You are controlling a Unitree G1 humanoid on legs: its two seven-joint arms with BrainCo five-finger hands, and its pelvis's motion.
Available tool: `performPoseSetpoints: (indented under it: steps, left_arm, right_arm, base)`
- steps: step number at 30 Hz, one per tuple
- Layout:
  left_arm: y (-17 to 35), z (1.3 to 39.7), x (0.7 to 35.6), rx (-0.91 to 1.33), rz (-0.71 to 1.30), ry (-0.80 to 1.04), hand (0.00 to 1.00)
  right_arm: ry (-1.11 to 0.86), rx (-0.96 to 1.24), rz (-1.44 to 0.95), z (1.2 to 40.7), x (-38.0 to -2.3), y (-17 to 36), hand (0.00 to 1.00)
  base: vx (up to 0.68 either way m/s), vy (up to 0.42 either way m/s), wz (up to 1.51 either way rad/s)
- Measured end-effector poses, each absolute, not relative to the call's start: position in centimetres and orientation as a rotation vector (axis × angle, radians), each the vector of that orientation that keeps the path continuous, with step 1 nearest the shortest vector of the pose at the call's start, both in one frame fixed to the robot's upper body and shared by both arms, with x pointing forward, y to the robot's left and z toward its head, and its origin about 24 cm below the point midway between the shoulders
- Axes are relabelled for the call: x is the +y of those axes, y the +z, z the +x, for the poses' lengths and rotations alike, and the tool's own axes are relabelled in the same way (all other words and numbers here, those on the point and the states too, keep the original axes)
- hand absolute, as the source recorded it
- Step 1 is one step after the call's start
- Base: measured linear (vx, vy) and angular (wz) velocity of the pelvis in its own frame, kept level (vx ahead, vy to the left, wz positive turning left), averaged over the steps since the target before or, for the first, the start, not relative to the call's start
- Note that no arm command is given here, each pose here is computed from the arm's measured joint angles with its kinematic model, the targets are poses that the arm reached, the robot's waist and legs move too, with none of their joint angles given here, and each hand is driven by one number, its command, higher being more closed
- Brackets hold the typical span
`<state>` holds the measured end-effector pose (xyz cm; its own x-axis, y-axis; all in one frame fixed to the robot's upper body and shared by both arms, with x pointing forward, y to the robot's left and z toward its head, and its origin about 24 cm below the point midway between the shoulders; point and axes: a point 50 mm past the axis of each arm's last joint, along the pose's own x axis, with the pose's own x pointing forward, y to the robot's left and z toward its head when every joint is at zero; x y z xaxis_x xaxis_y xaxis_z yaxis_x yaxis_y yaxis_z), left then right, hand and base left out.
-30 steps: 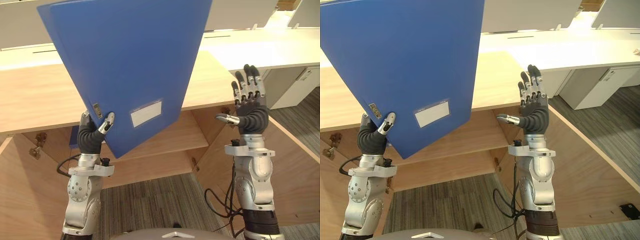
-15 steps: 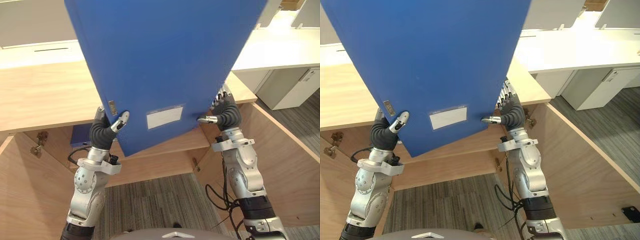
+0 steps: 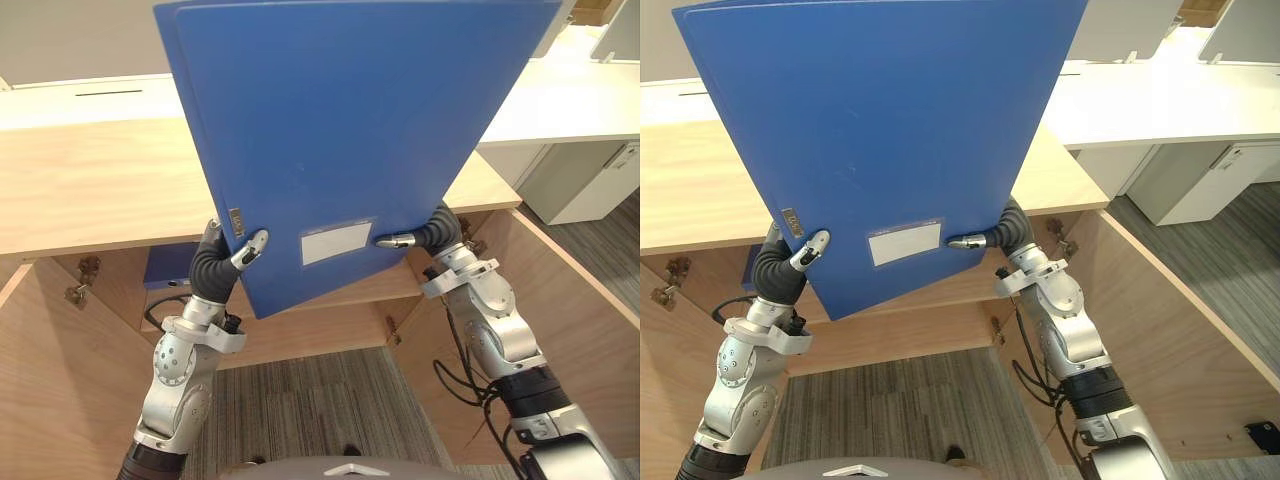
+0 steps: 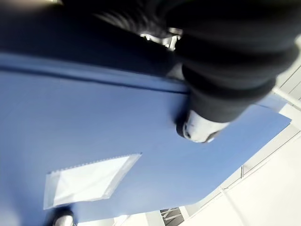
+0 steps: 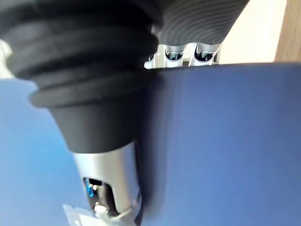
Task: Walk over to the cabinet, pick up the folder, carry it to the office cabinet, place the folder inside the office cabinet, then close the office cabinet door
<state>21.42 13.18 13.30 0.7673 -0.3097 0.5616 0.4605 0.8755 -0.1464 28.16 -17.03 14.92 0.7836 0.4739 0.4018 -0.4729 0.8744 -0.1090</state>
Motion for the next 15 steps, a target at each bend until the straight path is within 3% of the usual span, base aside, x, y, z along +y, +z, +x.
performPoseSetpoints:
  steps: [15]
  left_arm:
    - [12.7,21.6,13.6,-0.539,-0.284,-0.377,1.0]
  right_arm:
    - [0.562,-0.454,-0.015,28.2,-15.6,15.0,1.0]
  base:
    - [-0.03,-0.012,0.01]
